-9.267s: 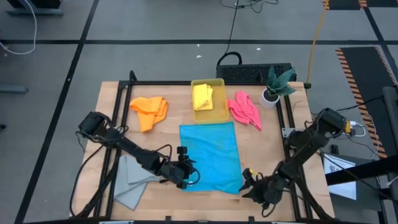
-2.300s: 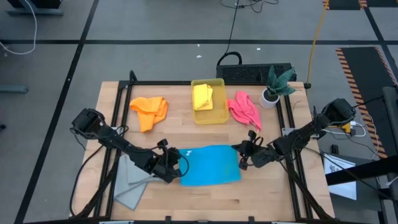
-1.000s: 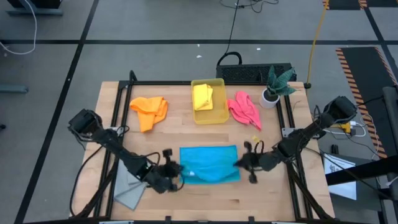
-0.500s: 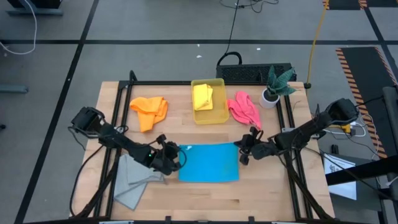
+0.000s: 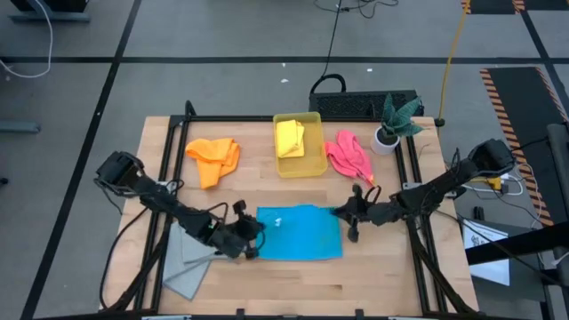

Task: Fold microfiber towels
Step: Fold the blue microfiber towel

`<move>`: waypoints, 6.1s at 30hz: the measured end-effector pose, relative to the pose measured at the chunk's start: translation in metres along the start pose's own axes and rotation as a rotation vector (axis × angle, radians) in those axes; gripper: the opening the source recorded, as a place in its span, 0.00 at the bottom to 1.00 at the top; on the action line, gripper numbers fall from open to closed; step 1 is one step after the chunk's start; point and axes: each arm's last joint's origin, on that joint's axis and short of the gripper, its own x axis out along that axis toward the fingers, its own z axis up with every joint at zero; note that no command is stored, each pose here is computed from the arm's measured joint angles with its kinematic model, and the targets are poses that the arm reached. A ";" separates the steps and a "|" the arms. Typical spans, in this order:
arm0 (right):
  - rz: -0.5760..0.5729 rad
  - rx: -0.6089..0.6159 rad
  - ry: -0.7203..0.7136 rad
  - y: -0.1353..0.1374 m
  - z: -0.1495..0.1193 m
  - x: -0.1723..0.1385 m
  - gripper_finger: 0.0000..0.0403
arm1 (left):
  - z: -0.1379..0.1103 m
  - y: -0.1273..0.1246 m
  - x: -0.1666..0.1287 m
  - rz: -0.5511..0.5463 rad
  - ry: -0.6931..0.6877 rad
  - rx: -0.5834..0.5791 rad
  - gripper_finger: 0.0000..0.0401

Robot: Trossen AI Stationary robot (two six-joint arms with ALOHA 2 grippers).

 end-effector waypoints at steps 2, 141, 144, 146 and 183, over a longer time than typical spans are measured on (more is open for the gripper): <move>0.157 0.013 -0.006 0.012 0.004 -0.007 0.00 | 0.008 -0.013 -0.012 -0.097 -0.013 0.036 0.03; 0.037 0.014 -0.114 0.007 -0.019 -0.016 0.00 | -0.003 0.003 -0.024 0.067 0.024 -0.063 0.02; -0.033 0.030 -0.064 -0.003 -0.022 -0.011 0.00 | -0.012 0.012 -0.016 0.104 0.061 -0.089 0.01; -0.074 0.037 -0.027 -0.009 -0.025 -0.009 0.00 | -0.017 0.016 -0.008 0.128 0.073 -0.127 0.02; -0.254 0.123 0.081 -0.038 -0.037 0.012 0.00 | -0.031 0.029 0.036 0.154 0.102 -0.185 0.02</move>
